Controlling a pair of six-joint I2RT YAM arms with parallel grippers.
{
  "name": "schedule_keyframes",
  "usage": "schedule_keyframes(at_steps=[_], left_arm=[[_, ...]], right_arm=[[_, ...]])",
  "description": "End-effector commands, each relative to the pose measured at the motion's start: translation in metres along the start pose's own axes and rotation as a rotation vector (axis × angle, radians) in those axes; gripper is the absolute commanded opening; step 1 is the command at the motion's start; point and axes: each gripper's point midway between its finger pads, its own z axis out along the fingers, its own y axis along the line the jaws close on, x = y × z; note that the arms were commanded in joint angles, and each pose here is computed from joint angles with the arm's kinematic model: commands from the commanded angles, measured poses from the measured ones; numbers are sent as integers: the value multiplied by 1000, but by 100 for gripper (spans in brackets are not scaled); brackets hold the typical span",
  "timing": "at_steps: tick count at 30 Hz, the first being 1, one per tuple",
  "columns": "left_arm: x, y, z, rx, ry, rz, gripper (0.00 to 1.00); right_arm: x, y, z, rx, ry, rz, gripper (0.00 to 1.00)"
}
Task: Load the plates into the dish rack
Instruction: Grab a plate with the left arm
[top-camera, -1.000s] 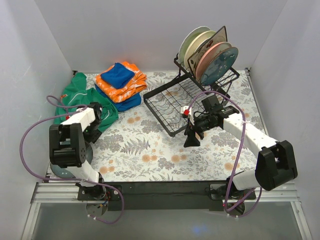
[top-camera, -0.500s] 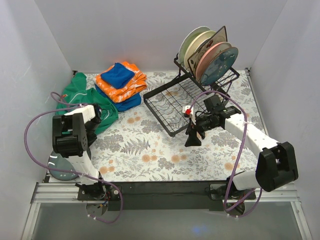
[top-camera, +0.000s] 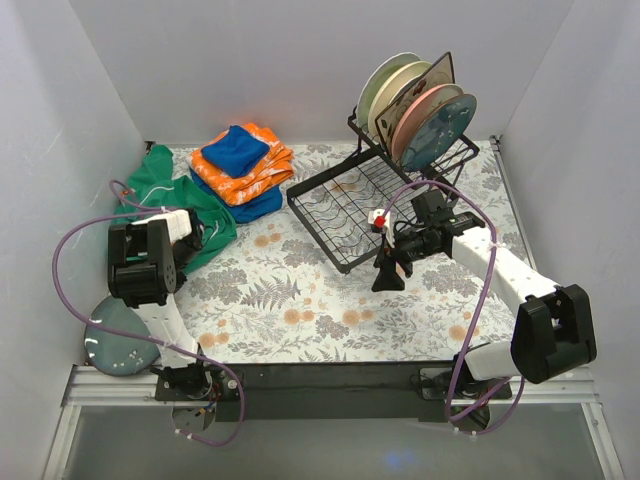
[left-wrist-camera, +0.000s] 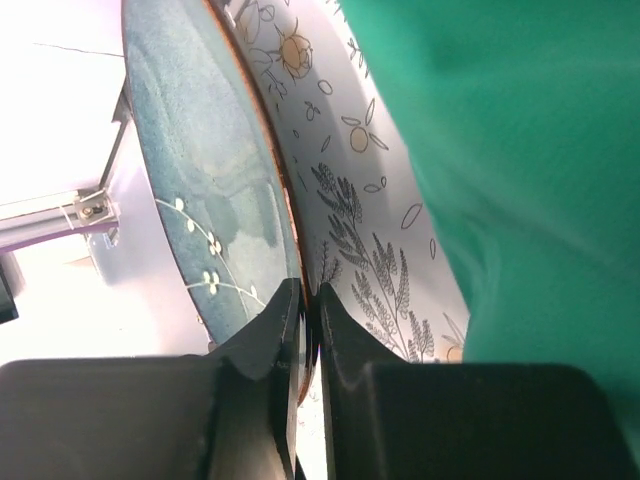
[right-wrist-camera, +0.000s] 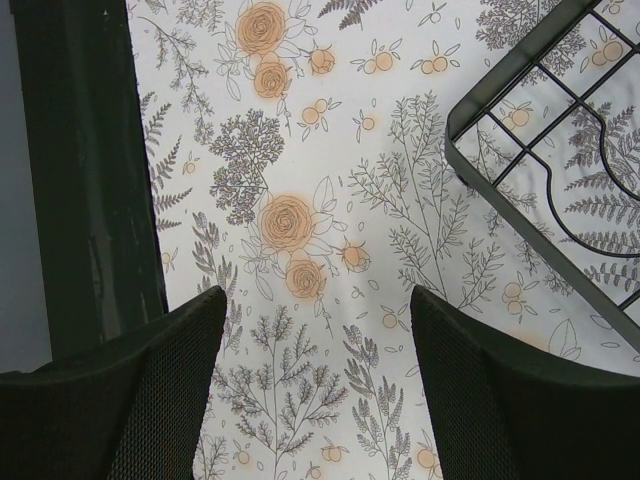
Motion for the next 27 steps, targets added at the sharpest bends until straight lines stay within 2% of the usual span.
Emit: schedule_keyframes(at_steps=[1, 6, 11, 15, 22, 27], left_arm=[[-26, -13, -15, 129, -46, -198, 0], [-35, -8, -34, 161, -76, -225, 0], [-43, -24, -78, 258, -142, -238, 0], [-38, -36, -110, 259, -194, -202, 0], [-12, -70, -173, 346, -294, -123, 0], [11, -84, -194, 402, -323, -73, 0]], right_arm=[[-4, 1, -4, 3, -20, -26, 80], [-3, 1, -4, 4, -18, -25, 80], [-2, -1, -4, 8, -14, -19, 80], [-1, -1, -3, 9, -10, -17, 80], [1, -4, -4, 19, -4, -15, 80], [2, -5, -4, 23, -2, -14, 80]])
